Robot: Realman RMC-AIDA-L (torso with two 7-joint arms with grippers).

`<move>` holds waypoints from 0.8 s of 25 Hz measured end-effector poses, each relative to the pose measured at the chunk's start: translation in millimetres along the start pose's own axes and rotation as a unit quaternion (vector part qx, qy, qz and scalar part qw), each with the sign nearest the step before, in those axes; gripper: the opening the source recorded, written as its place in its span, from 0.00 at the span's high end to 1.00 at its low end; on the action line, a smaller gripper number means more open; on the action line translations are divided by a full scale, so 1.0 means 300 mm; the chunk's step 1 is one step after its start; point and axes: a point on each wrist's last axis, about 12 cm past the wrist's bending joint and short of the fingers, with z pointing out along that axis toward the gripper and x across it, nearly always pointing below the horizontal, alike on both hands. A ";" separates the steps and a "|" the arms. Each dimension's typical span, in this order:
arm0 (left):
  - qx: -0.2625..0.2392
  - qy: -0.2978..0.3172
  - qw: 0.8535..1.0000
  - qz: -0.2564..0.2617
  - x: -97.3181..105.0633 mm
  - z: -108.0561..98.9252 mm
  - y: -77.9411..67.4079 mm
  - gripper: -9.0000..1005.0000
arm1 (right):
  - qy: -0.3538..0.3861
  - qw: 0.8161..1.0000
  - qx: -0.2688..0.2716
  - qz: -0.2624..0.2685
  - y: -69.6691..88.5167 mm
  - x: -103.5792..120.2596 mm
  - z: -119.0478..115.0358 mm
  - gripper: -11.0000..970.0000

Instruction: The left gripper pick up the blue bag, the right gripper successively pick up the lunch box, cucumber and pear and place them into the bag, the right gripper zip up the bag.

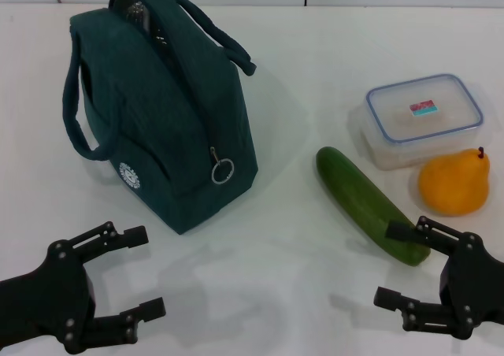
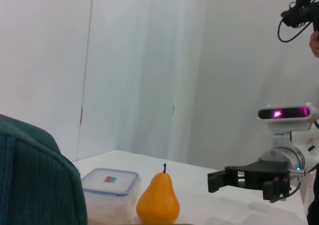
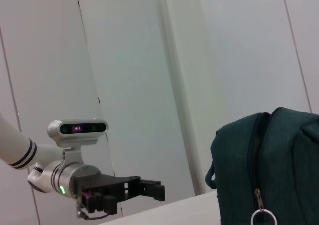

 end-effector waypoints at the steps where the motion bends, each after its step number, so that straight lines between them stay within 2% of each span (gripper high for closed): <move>1: 0.000 0.000 1.000 0.000 0.000 0.000 0.000 0.12 | 0.000 1.000 0.000 0.000 -0.001 0.000 0.001 0.10; 13: -0.002 0.000 1.000 0.000 0.000 0.001 0.003 0.12 | -0.004 1.000 -0.002 -0.003 -0.008 -0.007 0.012 0.11; 15: -0.014 -0.006 1.000 -0.004 -0.005 -0.007 0.009 0.12 | -0.004 1.000 -0.001 -0.003 -0.008 -0.007 0.012 0.11; 18: -0.058 -0.038 0.997 -0.044 -0.027 -0.037 0.026 0.12 | -0.007 1.000 0.001 -0.002 -0.010 -0.009 0.012 0.11; 20: -0.084 -0.068 0.989 -0.097 -0.049 -0.061 0.044 0.12 | -0.010 1.000 0.001 -0.001 -0.010 -0.011 0.012 0.11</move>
